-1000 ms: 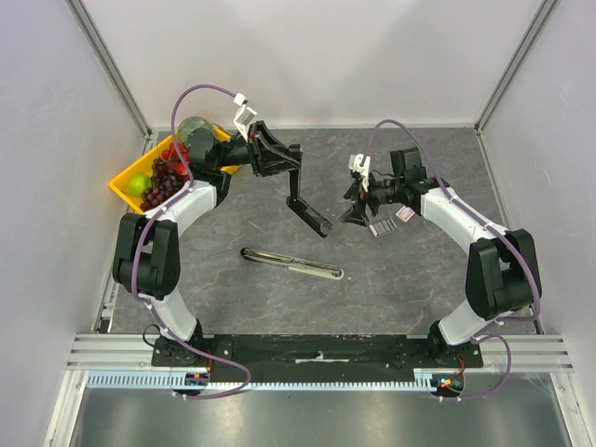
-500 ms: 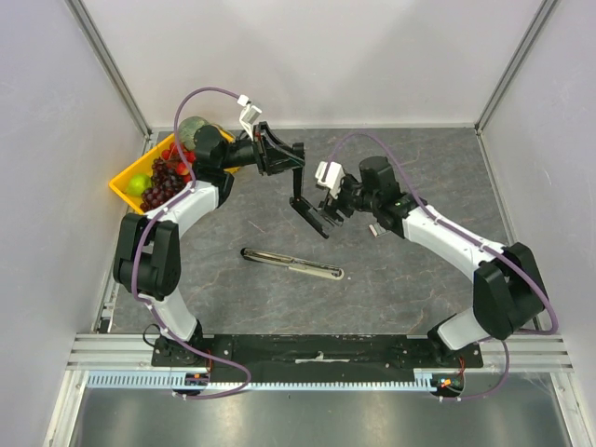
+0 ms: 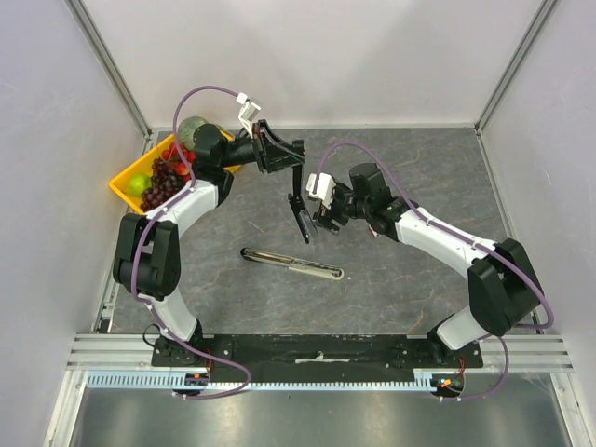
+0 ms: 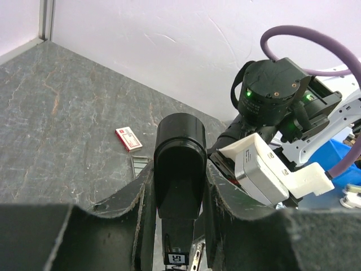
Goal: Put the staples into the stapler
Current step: Open the stapler at the center of the board.
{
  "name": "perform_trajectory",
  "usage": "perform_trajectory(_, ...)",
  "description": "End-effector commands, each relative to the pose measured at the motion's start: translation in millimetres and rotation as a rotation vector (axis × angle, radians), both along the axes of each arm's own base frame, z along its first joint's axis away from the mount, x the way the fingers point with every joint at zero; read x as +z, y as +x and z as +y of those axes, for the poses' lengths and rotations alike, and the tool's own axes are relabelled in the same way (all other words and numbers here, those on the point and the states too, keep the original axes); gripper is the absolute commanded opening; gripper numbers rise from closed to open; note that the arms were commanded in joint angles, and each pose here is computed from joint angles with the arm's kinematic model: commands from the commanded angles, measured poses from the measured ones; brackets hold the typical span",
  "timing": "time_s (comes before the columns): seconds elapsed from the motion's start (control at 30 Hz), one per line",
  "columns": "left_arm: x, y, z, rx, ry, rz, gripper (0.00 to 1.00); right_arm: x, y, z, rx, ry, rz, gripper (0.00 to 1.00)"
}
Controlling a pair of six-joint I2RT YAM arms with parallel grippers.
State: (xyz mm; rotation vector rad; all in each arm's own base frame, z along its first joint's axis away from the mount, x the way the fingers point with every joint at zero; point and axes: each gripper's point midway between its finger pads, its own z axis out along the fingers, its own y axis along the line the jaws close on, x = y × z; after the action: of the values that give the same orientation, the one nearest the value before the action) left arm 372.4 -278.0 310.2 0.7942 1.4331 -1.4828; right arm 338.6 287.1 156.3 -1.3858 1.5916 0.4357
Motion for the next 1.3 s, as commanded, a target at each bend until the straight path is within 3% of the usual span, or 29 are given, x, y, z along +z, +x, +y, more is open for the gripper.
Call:
perform_trajectory(0.0, 51, 5, 4, 0.054, -0.093, -0.105, 0.02, 21, -16, 19, 0.084, 0.105, 0.049, 0.78)
perform_trajectory(0.27, 56, 3, 5, 0.054, -0.143, -0.052, 0.02, 16, -5, 32, 0.031, 0.168, 0.115, 0.78)
perform_trajectory(0.43, 56, -6, 4, 0.018, -0.122, -0.093, 0.02, 29, -17, 35, 0.107, 0.214, 0.141, 0.81)
perform_trajectory(0.73, 48, -25, 2, -0.066, -0.092, -0.137, 0.02, 80, -32, 9, 0.286, 0.428, 0.333, 0.82)
perform_trajectory(0.93, 45, -36, -5, -0.108, -0.093, -0.139, 0.02, 89, -35, 10, 0.307, 0.481, 0.393, 0.82)
perform_trajectory(1.0, 41, -42, -11, -0.131, -0.089, -0.131, 0.02, 88, -42, 12, 0.316, 0.515, 0.482, 0.83)
perform_trajectory(1.27, 41, -57, -25, -0.186, -0.089, -0.127, 0.02, 84, -42, 16, 0.329, 0.555, 0.507, 0.83)
